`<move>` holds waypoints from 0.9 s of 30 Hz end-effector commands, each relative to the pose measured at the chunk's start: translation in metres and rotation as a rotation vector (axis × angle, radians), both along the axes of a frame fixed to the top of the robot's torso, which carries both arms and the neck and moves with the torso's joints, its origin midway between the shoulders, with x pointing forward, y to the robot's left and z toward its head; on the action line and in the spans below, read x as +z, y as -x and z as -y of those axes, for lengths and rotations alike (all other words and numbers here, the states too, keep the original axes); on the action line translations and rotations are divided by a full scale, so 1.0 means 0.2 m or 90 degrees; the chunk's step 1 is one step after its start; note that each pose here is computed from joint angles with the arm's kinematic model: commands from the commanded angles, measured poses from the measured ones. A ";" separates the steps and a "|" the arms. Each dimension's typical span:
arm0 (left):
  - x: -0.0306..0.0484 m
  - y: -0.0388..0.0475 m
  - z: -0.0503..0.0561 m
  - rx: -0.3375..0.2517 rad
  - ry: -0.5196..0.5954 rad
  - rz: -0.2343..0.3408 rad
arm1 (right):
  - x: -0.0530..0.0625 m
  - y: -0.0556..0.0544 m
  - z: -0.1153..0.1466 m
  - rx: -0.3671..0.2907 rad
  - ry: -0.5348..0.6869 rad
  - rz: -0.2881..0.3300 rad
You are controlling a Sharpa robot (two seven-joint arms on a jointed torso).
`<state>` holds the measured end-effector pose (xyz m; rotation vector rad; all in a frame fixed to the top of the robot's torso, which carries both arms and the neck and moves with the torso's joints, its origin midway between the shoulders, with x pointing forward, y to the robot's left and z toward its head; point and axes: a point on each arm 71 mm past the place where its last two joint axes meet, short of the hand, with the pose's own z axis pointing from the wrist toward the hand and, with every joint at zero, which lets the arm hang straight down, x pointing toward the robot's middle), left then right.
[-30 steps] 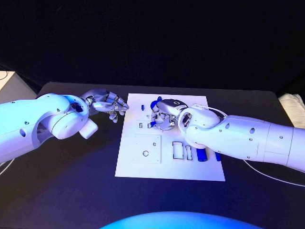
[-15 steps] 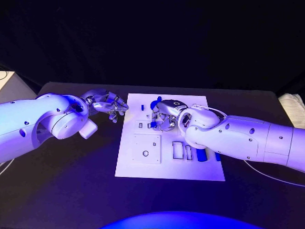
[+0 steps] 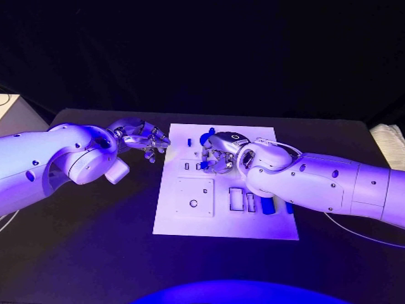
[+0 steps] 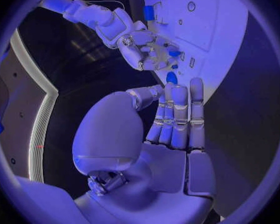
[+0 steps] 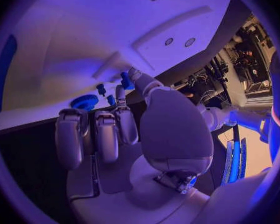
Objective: Assemble the parts on the task board
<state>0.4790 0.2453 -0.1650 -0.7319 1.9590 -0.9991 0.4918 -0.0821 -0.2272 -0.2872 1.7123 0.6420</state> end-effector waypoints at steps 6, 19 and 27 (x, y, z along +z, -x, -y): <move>0.004 -0.001 0.01 -0.003 0.000 0.001 | -0.01 0.01 0.01 0.002 0.025 -0.012; 0.004 -0.001 0.00 -0.003 -0.002 0.002 | -0.02 0.02 0.01 0.007 0.025 -0.018; 0.003 -0.001 0.00 -0.003 -0.002 0.002 | -0.02 0.02 0.00 0.007 0.025 -0.020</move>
